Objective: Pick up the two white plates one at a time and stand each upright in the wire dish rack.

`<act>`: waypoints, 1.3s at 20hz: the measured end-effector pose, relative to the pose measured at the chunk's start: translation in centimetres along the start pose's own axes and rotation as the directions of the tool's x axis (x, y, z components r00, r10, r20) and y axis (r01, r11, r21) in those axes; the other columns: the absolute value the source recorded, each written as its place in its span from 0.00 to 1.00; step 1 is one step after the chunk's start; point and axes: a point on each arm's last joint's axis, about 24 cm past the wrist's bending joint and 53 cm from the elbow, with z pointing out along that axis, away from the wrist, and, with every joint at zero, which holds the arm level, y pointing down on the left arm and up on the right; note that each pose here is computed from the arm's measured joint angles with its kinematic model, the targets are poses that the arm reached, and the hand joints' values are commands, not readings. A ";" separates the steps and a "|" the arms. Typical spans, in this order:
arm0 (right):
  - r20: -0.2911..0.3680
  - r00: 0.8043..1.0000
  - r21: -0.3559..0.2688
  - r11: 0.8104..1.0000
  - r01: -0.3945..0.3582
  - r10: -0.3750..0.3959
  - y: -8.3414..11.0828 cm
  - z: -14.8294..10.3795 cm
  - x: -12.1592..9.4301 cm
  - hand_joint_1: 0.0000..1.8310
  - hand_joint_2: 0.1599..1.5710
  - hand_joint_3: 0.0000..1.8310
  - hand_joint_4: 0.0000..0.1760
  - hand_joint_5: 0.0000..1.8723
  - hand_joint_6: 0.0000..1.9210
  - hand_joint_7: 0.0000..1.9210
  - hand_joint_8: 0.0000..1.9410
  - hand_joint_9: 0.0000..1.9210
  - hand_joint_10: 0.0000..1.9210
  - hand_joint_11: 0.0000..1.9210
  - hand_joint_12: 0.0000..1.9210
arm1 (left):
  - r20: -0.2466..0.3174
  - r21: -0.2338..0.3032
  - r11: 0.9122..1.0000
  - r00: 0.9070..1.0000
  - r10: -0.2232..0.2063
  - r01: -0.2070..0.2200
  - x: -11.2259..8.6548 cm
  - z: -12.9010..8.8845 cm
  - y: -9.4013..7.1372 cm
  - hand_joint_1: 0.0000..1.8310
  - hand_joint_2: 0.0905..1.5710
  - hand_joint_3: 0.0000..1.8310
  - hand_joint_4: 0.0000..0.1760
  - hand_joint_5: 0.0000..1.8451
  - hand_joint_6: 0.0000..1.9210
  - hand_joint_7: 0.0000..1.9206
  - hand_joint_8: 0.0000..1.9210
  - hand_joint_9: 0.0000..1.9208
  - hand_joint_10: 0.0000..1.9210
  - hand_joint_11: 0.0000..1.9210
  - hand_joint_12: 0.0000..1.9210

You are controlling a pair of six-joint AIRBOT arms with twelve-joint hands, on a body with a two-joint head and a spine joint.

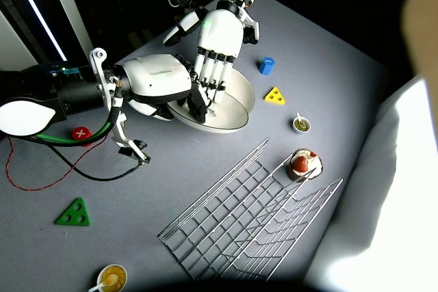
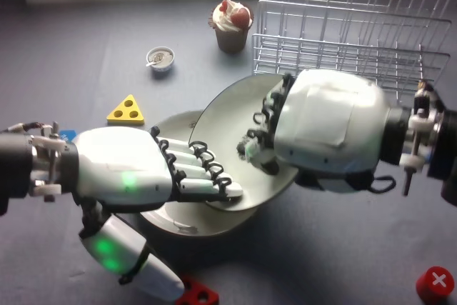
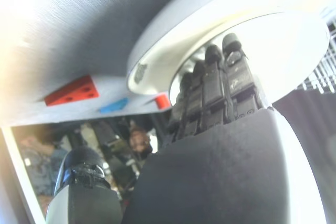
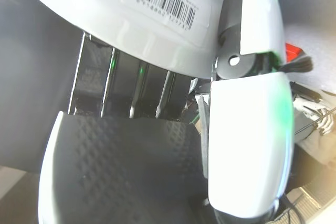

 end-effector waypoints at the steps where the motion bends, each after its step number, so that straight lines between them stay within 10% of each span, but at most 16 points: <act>1: 0.007 1.000 -0.002 1.000 0.002 -0.002 0.1 -0.1 -0.4 0.77 0.62 0.00 0.00 0.54 0.48 0.63 0.19 0.64 0.37 0.60 0.26 | 0.012 0.001 1.000 1.000 0.004 -0.004 -0.6 -0.2 -0.1 0.00 0.58 0.00 0.00 0.07 0.00 0.08 0.00 0.07 0.00 0.07 0.00; 13: 0.031 1.000 0.014 1.000 0.005 -0.005 0.3 -1.4 -2.7 0.76 0.62 0.00 0.00 0.53 0.49 0.62 0.23 0.62 0.41 0.67 0.09 | 0.082 -0.078 0.995 0.995 0.061 -0.055 -4.6 -4.6 2.4 0.00 0.58 0.00 0.00 0.06 0.00 0.07 0.00 0.06 0.00 0.06 0.00; 14: 0.034 0.999 0.022 1.000 0.000 -0.001 0.2 -1.5 -3.0 0.81 0.61 0.00 0.00 0.54 0.44 0.68 0.07 0.65 0.29 0.56 0.55 | 0.086 -0.084 0.995 0.994 0.064 -0.057 -4.8 -5.1 2.7 0.00 0.58 0.00 0.00 0.06 0.00 0.07 0.00 0.07 0.00 0.06 0.00; 15: 0.040 0.999 0.030 1.000 -0.004 0.003 0.1 -1.6 -3.6 0.82 0.61 0.00 0.00 0.55 0.44 0.69 0.04 0.64 0.28 0.53 0.66 | 0.088 -0.094 0.994 0.994 0.069 -0.061 -5.0 -5.6 3.1 0.00 0.58 0.00 0.00 0.06 0.00 0.08 0.00 0.07 0.00 0.07 0.00; 26: 0.149 0.986 0.058 0.995 -0.084 0.075 1.2 -2.8 -10.2 0.82 0.61 0.00 0.00 0.54 0.44 0.66 0.13 0.64 0.27 0.53 0.67 | 0.228 -0.168 0.986 0.973 0.024 0.015 -9.4 -10.4 6.8 0.00 0.58 0.00 0.00 0.05 0.00 0.06 0.00 0.05 0.00 0.06 0.00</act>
